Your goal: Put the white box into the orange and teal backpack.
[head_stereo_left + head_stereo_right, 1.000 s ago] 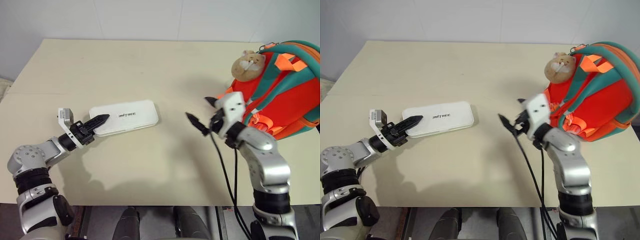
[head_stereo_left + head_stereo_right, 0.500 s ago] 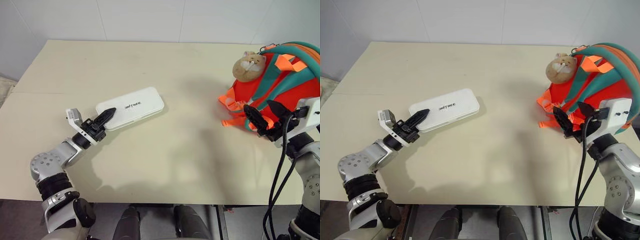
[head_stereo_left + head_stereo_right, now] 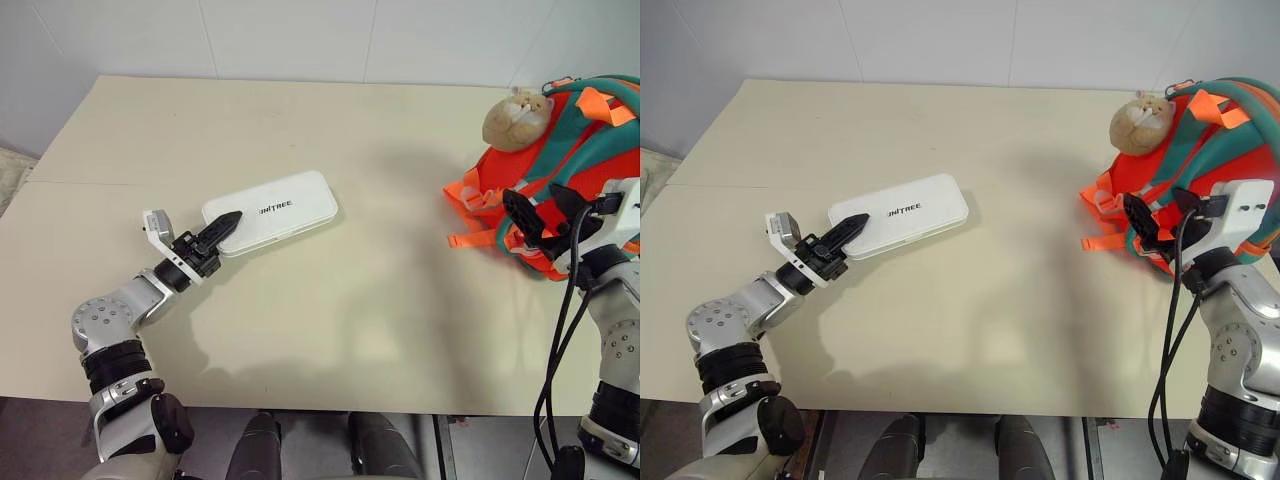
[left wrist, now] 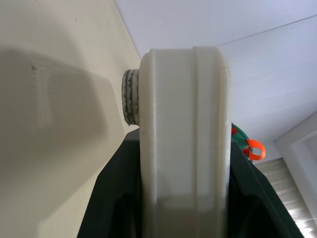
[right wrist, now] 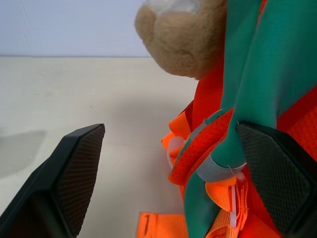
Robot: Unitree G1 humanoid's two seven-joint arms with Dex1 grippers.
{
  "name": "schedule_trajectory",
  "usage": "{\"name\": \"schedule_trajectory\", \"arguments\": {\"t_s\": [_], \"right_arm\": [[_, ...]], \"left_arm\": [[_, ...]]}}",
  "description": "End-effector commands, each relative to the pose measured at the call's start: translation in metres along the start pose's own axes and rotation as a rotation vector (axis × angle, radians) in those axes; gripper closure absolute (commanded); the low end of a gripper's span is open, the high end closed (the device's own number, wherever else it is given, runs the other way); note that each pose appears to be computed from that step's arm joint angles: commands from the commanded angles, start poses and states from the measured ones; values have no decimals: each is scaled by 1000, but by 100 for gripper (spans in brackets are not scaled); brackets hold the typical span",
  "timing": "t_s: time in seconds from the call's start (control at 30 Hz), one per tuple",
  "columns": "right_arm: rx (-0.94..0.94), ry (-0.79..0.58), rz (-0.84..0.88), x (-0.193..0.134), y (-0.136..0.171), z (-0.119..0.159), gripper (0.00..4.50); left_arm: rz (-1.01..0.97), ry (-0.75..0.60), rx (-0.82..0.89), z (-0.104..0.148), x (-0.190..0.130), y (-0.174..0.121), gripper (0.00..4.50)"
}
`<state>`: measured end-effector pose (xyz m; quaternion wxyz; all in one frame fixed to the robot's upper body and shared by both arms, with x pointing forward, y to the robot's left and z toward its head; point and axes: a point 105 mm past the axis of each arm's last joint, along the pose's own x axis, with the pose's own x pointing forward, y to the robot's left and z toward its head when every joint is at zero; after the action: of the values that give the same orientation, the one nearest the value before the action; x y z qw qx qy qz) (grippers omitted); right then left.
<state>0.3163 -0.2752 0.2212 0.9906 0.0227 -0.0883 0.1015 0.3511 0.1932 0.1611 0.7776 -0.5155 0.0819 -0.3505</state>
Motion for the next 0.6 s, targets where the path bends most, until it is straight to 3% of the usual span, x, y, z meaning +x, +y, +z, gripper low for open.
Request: {"name": "schedule_trajectory", "arguments": {"t_s": [0.03, 0.4, 0.6], "right_arm": [[-33, -38, -13, -13, -2, 17, 0], [-51, -61, -78, -25, -10, 28, 0], [5, -62, -30, -2, -6, 16, 0]], "left_arm": [[-54, -20, 11, 8, -2, -10, 314], [-62, 15, 10, 3, 3, -13, 314], [-83, 18, 4, 3, 5, -17, 314]]}}
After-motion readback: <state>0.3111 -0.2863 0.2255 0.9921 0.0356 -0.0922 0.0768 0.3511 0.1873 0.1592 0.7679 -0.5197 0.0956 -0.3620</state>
